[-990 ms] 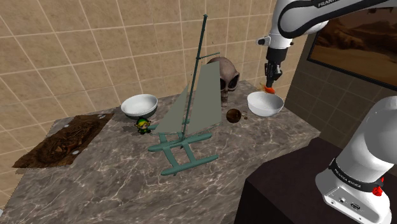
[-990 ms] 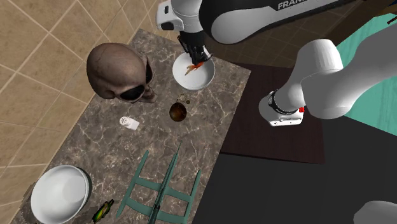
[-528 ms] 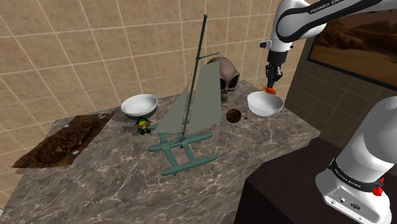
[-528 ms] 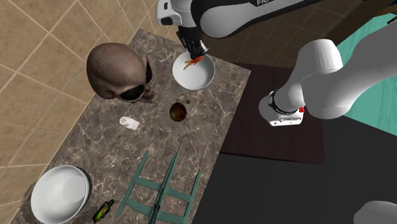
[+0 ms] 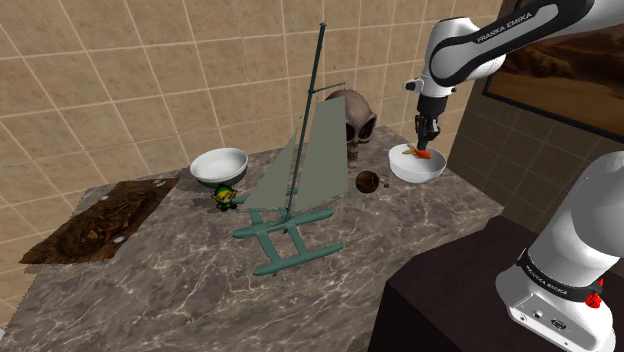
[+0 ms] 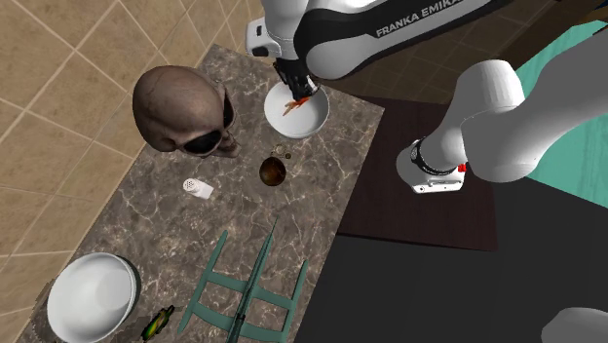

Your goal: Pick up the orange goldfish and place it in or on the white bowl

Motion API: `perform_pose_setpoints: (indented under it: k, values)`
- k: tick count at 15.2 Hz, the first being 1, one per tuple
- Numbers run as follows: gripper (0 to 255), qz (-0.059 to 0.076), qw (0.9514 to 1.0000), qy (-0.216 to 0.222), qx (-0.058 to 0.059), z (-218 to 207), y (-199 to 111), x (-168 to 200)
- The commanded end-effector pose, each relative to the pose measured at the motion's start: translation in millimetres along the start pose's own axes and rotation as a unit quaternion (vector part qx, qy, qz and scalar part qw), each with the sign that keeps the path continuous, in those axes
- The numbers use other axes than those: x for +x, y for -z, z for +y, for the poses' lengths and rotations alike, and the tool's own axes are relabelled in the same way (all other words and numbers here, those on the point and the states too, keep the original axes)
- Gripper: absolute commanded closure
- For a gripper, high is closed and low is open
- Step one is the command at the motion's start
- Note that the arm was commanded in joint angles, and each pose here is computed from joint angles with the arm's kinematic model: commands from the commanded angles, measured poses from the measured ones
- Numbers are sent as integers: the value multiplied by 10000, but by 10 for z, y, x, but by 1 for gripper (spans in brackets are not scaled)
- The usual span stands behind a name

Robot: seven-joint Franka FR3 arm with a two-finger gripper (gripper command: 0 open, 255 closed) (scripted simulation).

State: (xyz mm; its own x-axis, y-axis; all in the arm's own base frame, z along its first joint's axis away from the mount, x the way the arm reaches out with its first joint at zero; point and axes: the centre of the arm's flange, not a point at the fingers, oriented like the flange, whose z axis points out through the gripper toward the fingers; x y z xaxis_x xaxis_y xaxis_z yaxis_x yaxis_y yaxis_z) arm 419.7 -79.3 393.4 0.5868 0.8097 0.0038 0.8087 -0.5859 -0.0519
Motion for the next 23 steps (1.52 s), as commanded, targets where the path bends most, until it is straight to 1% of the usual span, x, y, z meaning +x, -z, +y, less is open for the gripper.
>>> perform_pose_setpoints:
  k: [1, 2, 10, 11, 16, 20, 23]
  values:
    - [255, 2, 10000, 0, -2, 7, -108, 0]
    - [255, 2, 10000, 0, -2, 9, -145, -1]
    - [255, 2, 10000, 0, -2, 9, -144, 0]
    - [0, 2, 10000, 0, -2, 9, -144, 0]
    - [0, 2, 10000, 0, -2, 9, -144, 0]
    - [0, 2, 10000, 0, -2, 9, 355, -1]
    - [0, 2, 10000, 0, -2, 9, 355, -1]
